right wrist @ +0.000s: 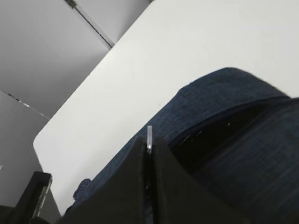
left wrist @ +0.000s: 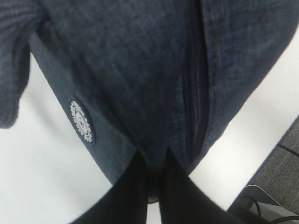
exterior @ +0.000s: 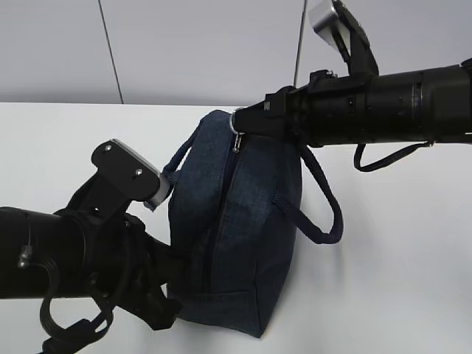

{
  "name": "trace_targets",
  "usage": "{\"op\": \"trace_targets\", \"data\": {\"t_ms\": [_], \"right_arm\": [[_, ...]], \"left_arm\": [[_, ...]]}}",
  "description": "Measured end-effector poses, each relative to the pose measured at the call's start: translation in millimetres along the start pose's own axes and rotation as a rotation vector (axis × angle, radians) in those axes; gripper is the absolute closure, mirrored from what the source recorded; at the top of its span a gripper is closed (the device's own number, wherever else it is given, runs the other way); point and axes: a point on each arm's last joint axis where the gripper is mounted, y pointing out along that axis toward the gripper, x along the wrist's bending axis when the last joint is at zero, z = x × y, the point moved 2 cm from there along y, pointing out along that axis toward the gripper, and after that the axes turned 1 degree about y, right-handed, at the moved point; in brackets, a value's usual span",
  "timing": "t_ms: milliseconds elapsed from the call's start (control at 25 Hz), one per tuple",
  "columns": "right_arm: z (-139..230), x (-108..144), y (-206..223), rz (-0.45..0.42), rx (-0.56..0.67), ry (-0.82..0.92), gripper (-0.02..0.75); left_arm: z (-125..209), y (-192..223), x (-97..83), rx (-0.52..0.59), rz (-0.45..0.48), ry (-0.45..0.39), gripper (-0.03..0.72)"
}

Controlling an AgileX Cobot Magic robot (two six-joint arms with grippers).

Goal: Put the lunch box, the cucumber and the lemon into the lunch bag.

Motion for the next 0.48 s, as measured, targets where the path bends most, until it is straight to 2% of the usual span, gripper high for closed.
{"op": "trace_targets", "data": {"t_ms": [480], "right_arm": [[-8,-20,18,0.073,-0.007,-0.006,0.738]], "left_arm": [[2,0,-1.0,0.019,0.009,0.002,0.691]]}}
